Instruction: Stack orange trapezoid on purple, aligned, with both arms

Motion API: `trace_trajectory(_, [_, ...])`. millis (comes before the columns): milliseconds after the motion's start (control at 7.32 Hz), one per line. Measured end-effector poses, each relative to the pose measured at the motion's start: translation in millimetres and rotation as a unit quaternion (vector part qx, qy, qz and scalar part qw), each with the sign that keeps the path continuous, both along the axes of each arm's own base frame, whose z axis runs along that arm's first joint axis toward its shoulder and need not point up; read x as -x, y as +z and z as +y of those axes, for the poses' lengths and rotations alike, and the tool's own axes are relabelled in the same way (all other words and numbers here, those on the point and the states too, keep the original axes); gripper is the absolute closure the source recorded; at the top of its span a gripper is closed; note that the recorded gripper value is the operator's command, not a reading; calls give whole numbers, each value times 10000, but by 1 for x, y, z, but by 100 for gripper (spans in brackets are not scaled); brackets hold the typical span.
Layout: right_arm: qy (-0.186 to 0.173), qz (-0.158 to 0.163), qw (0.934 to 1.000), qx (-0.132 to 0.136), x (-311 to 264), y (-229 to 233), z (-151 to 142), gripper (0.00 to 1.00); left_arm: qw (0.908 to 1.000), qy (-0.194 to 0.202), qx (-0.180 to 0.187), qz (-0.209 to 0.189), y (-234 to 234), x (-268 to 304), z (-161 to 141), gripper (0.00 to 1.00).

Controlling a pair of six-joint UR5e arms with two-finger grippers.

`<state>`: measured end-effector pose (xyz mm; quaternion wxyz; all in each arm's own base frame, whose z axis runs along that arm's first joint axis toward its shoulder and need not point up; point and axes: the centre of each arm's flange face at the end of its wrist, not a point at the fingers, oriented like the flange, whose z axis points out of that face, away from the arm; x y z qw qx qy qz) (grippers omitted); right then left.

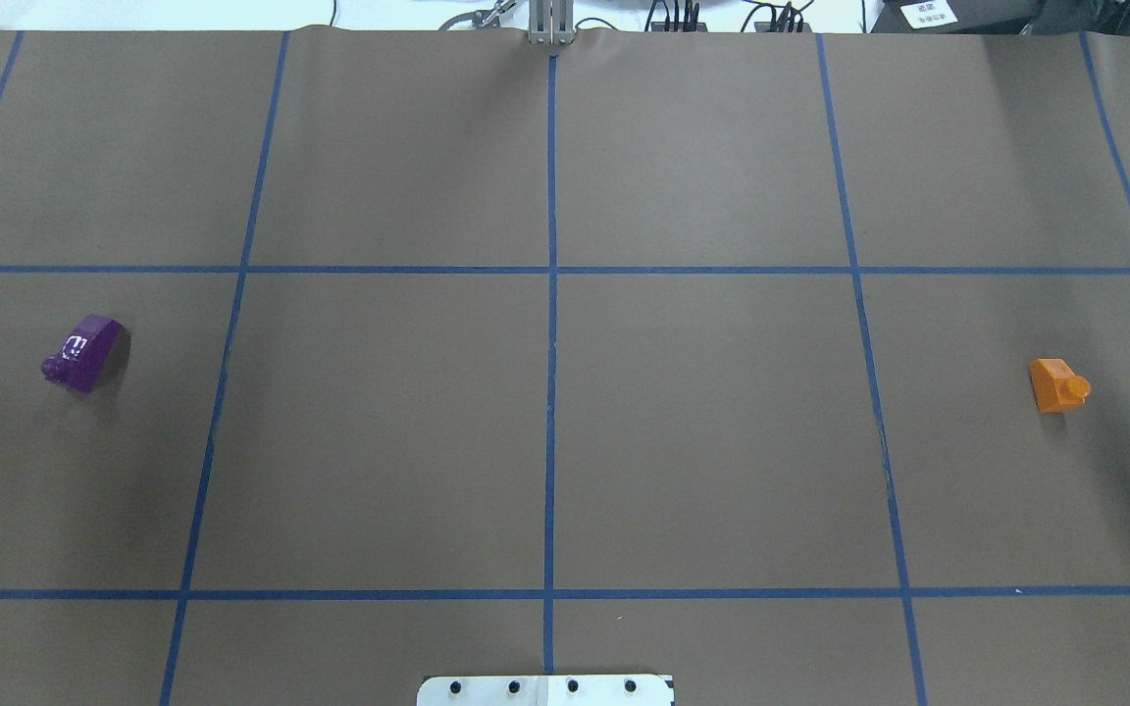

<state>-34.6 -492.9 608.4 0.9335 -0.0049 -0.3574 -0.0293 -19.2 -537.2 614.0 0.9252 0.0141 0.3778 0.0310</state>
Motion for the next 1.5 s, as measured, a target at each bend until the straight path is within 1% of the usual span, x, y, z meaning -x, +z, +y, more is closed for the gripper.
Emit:
trace_trajectory(410, [137, -14, 9999, -12, -11, -4, -1, 0, 9999, 19, -123, -7, 1, 1, 7, 0])
trace_trajectory(957, [149, -18, 9999, -13, -12, -4, -1, 0, 9999, 40, -108, -4, 8, 0, 11, 0])
trace_trajectory(1503, [120, -26, 9999, -47, -11, -5, -3, 0, 9998, 41, -186, -10, 8, 0, 10, 0])
